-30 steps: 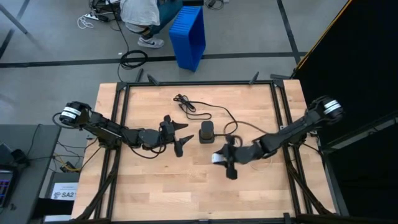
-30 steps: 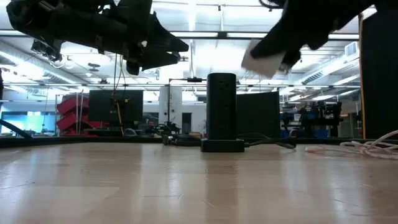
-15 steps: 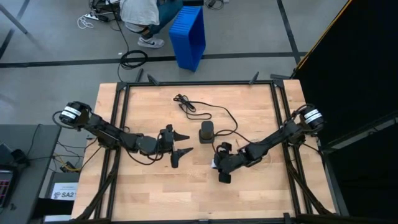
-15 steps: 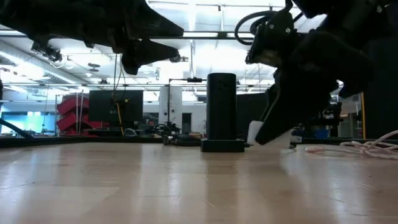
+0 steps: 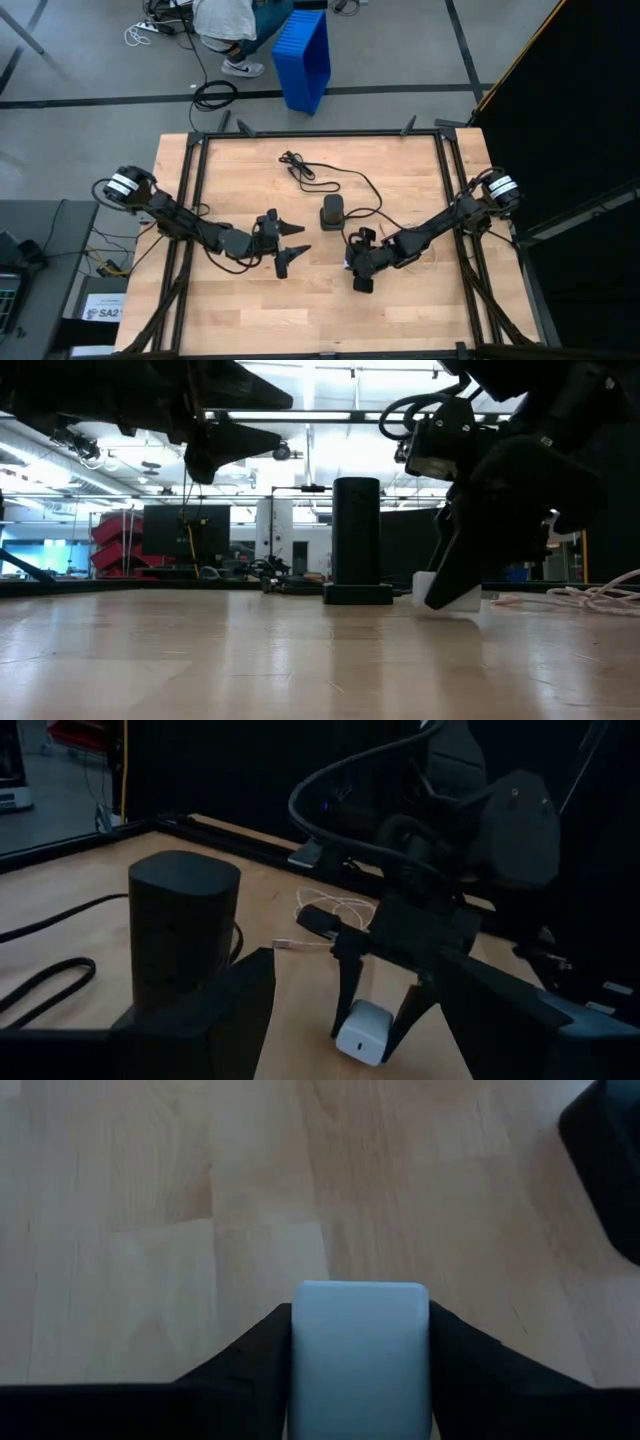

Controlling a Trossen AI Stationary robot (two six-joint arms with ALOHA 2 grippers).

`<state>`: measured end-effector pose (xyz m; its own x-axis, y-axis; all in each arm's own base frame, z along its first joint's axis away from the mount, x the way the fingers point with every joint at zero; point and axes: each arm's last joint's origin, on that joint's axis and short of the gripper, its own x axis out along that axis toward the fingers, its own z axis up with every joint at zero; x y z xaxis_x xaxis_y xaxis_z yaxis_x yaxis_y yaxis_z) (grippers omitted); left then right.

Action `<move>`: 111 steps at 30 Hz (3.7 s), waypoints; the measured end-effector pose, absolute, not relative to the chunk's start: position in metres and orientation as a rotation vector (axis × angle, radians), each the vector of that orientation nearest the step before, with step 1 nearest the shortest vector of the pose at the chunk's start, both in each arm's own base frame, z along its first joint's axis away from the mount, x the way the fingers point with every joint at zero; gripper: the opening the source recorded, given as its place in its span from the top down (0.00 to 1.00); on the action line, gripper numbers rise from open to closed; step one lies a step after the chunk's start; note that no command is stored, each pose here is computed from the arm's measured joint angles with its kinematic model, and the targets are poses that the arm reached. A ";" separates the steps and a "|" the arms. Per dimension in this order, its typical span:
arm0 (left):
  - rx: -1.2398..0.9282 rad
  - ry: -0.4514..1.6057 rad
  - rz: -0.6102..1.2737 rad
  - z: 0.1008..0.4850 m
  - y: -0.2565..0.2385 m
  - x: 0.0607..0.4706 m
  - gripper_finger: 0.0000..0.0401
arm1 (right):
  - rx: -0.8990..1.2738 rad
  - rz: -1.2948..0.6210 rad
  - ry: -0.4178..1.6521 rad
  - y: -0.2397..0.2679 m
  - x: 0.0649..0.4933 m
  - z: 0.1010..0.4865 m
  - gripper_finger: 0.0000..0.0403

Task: Plug in charger
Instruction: Move the charger adapter to the middle of the table, then insert the charger cable into the charger adapter

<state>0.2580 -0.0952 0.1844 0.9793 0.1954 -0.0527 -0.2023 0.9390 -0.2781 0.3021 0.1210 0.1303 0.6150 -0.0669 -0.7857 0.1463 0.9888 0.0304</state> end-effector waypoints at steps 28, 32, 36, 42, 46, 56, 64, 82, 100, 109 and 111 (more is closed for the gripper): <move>-0.086 -0.022 0.218 0.202 -0.094 0.270 0.37 | 0.132 -0.036 0.820 0.121 0.299 0.166 0.57; -0.081 -0.011 0.217 0.201 -0.094 0.270 0.37 | 0.124 -0.052 0.830 0.116 0.301 0.164 0.56; -0.082 -0.011 0.218 0.201 -0.094 0.270 0.37 | 0.118 -0.069 0.851 0.112 0.301 0.161 0.58; -0.082 -0.009 0.218 0.201 -0.094 0.270 0.37 | 0.103 -0.079 0.899 0.109 0.297 0.157 0.58; -0.082 -0.009 0.218 0.201 -0.094 0.270 0.37 | 0.118 -0.086 0.932 0.107 0.292 0.149 0.54; -0.082 -0.009 0.218 0.201 -0.094 0.270 0.37 | 0.119 -0.093 0.946 0.106 0.287 0.146 0.43; -0.079 -0.004 0.219 0.200 -0.094 0.270 0.37 | 0.121 -0.073 0.862 0.109 0.273 0.180 0.44; -0.086 -0.003 0.219 0.200 -0.094 0.270 0.37 | 0.233 -0.630 1.046 0.059 0.215 0.138 0.62; -0.086 -0.003 0.219 0.200 -0.094 0.270 0.37 | 0.300 -0.560 1.049 0.043 0.216 0.124 0.79; -0.086 -0.003 0.219 0.200 -0.094 0.270 0.37 | 0.244 -0.463 1.077 0.049 0.218 0.127 0.99; -0.086 -0.003 0.219 0.200 -0.094 0.270 0.37 | 0.204 -0.425 1.078 0.054 0.220 0.130 1.00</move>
